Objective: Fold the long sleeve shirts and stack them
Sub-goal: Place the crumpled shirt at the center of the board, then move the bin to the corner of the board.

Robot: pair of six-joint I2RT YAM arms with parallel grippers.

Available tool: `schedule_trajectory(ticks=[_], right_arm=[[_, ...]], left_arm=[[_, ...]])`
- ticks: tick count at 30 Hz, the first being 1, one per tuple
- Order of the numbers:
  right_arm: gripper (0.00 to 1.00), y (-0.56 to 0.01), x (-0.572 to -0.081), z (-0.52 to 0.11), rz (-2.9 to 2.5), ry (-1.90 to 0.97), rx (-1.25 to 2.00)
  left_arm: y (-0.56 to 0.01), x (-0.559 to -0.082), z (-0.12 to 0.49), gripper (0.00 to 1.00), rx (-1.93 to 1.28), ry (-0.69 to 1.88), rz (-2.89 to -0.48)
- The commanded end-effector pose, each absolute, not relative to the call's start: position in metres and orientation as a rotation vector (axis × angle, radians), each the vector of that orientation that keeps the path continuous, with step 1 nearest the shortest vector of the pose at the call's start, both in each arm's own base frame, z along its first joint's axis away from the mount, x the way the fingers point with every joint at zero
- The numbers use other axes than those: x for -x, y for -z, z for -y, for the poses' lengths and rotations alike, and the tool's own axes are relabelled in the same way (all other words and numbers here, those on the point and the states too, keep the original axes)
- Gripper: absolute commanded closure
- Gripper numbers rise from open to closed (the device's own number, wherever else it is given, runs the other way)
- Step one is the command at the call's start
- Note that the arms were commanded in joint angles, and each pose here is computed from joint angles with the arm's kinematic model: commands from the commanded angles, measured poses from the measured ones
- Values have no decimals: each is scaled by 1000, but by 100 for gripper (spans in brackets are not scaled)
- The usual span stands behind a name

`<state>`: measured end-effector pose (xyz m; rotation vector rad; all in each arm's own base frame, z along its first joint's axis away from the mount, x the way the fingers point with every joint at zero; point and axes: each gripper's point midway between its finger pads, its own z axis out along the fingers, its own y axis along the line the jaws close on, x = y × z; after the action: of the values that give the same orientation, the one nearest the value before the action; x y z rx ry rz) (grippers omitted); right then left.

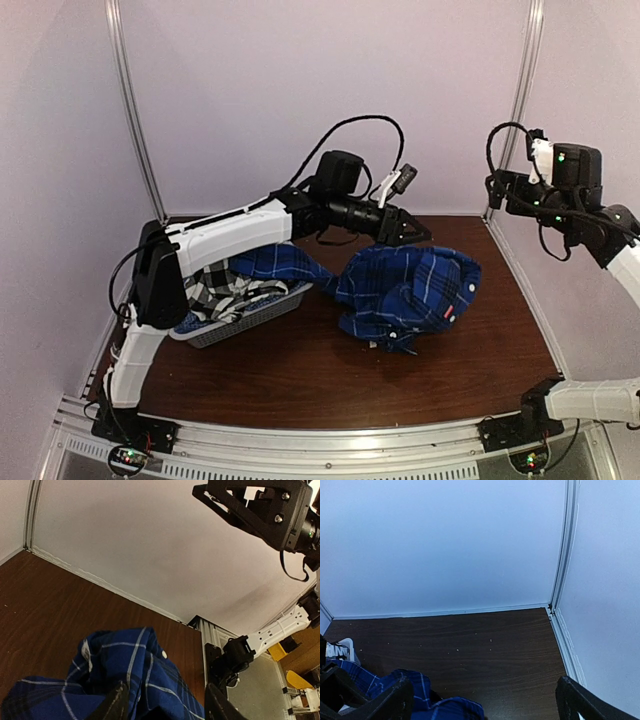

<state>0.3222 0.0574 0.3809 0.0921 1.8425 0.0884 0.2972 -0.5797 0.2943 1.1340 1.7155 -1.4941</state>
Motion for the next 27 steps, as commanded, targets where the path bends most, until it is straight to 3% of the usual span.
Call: schedule_trajectory(ticks=[1, 5, 8, 12, 18, 27], right_arm=[[0, -371, -331, -71, -1881, -123, -24], [0, -349, -336, -89, -1939, -185, 55], [0, -328, -337, -117, -1974, -319, 157], [0, -284, -332, -174, -2053, -479, 338], [0, -210, -317, -263, -2164, -491, 649], [0, -154, -302, -357, -2162, -511, 1033]], left_arm=[[-297, -310, 556, 40, -1154, 1252, -1716], [-293, -329, 513, 19, -1054, 1050, -1792], [-300, -339, 472, 10, -955, 911, -1831], [-297, -352, 399, 8, -767, 665, -1911], [-277, -354, 294, 8, -540, 477, -2047], [-196, -295, 251, 8, -541, 466, -2255]])
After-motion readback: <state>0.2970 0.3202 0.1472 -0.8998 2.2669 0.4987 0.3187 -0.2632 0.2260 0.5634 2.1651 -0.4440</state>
